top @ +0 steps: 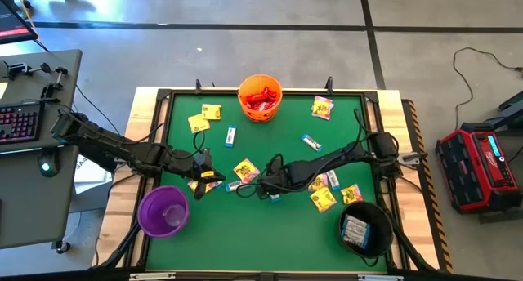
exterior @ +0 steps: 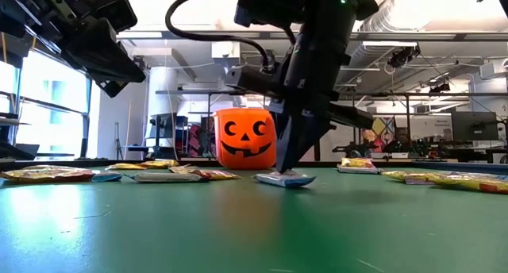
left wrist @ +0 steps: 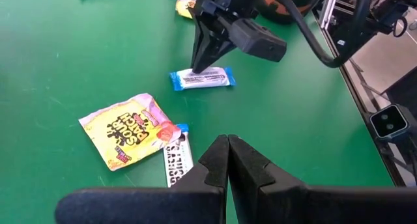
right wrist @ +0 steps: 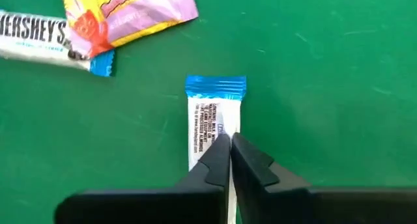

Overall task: Sort candy by brand, put in halloween buckets
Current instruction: Put the white chocolate bar into the black bucket

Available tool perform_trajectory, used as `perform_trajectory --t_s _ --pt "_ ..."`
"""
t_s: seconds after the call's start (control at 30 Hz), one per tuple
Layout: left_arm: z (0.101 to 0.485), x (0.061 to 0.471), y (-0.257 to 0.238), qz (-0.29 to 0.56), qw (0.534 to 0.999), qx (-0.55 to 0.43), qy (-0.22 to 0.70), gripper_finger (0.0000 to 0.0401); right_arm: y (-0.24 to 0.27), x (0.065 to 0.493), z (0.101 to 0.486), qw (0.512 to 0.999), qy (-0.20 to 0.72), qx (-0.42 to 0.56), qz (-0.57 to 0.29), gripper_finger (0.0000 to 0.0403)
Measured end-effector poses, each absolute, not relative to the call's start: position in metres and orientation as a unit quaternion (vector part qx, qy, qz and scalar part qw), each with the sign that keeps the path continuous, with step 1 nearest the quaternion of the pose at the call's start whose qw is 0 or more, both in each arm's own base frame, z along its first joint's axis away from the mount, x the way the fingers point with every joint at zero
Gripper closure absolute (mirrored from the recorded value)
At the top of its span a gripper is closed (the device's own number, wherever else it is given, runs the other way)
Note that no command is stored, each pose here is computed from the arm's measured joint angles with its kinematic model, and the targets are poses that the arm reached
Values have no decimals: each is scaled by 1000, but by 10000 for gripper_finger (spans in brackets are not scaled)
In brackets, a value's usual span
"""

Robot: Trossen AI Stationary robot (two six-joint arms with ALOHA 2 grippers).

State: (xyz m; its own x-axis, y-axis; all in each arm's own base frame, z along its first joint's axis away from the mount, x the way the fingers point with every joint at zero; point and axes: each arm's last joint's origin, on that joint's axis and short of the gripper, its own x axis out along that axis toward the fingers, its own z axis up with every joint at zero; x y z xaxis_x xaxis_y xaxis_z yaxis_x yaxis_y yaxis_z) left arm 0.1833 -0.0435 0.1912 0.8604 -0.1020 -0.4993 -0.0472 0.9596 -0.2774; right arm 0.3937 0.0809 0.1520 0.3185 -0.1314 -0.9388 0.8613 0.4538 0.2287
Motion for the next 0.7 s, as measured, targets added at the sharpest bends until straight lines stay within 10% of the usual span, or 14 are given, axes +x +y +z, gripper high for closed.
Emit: perform_trajectory --t_s 0.7 --pt "191 183 -43 -14 954 -141 264 401 83 381 207 768 476 355 -240 373"
